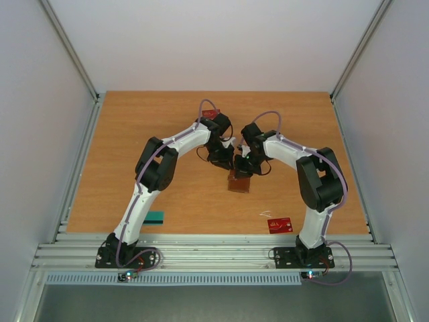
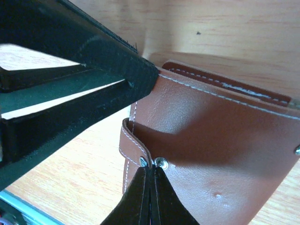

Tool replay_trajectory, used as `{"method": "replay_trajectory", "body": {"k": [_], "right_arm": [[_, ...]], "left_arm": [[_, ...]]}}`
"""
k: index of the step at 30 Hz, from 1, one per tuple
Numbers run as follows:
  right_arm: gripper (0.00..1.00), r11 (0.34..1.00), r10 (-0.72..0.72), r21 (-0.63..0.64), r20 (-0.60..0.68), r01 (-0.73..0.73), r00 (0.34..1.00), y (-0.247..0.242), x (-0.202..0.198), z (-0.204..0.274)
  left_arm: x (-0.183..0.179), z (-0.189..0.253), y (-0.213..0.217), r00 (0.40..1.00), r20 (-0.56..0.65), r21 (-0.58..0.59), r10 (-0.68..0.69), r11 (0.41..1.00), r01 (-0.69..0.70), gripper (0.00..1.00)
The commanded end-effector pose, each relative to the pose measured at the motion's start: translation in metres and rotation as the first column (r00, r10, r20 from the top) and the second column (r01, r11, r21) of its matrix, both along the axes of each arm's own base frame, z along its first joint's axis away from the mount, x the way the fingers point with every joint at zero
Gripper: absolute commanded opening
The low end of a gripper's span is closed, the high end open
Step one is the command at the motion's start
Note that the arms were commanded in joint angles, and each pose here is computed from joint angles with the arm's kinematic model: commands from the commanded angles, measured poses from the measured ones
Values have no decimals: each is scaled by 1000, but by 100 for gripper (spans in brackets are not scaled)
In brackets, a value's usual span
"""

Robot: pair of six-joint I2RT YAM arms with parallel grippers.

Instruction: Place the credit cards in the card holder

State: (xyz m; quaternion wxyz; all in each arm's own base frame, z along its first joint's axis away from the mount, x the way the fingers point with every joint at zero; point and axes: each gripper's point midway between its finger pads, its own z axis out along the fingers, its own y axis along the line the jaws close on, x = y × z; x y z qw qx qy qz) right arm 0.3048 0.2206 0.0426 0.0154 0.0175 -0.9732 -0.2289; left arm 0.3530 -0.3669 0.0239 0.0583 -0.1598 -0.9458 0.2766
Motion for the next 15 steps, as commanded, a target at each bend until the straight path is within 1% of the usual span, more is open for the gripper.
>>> {"method": "replay_trajectory", "body": {"k": [1, 6, 15], "right_arm": [[1, 999, 25, -35, 20, -24, 999, 0, 6, 0], [1, 998, 22, -54, -1, -22, 1000, -3, 4, -6], [1, 999, 14, -48, -24, -16, 1000, -2, 0, -13]], "left_arm": [[-3, -9, 14, 1000, 8, 66, -9, 998, 8, 17], [-3, -10, 15, 1000, 8, 71, -9, 997, 8, 17], [-2, -8, 15, 1000, 14, 77, -2, 997, 1, 17]]}}
